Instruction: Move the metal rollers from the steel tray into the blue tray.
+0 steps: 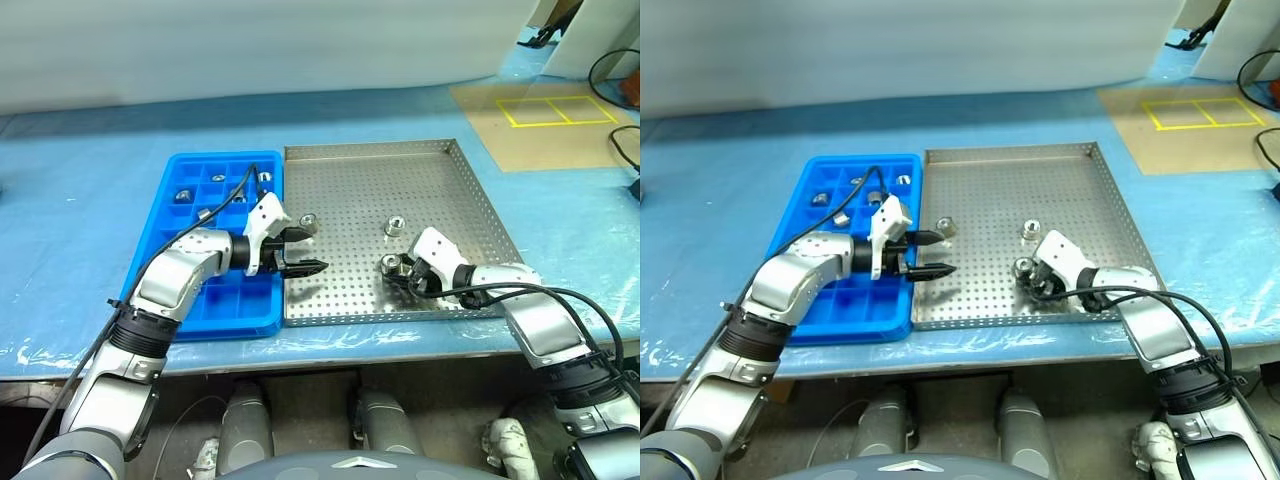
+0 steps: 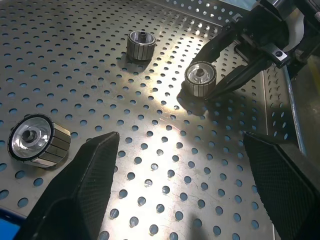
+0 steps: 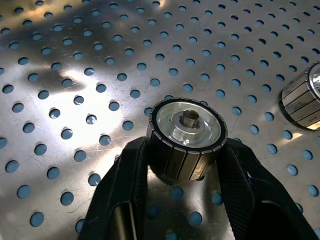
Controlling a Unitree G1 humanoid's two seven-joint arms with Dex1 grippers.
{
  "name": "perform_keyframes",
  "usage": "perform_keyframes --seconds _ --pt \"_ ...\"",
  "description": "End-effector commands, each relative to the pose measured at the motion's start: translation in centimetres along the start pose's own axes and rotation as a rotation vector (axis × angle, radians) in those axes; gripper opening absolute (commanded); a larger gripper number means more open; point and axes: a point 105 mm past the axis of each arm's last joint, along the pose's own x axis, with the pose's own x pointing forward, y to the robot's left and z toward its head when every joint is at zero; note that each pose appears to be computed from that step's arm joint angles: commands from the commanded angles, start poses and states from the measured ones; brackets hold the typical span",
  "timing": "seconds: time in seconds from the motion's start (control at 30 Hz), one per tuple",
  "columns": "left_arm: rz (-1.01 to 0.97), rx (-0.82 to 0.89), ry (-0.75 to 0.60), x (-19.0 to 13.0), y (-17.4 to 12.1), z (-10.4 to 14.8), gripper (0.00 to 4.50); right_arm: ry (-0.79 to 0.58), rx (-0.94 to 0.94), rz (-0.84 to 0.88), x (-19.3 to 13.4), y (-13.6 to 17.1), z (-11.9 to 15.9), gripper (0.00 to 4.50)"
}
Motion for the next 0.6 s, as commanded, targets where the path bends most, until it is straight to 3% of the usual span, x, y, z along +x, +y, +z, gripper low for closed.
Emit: perform_keyframes --seconds 0.03,0.33,0.6 --pt "0.013 0.024 -0.024 -0.4 0.2 0.6 4.14 -0.009 -0.04 -0.034 0.1 -0.8 0.6 1.58" --pt "0.029 0.015 -0.025 -0.8 0.5 0.2 4.14 -0.028 -0.048 -0.026 0.5 -0.7 1.4 1.58" --pt "0.126 0.118 -0.039 -4.3 2.5 2.6 4.14 -0.182 -0.125 0.038 0.7 -0.3 7.3 1.58"
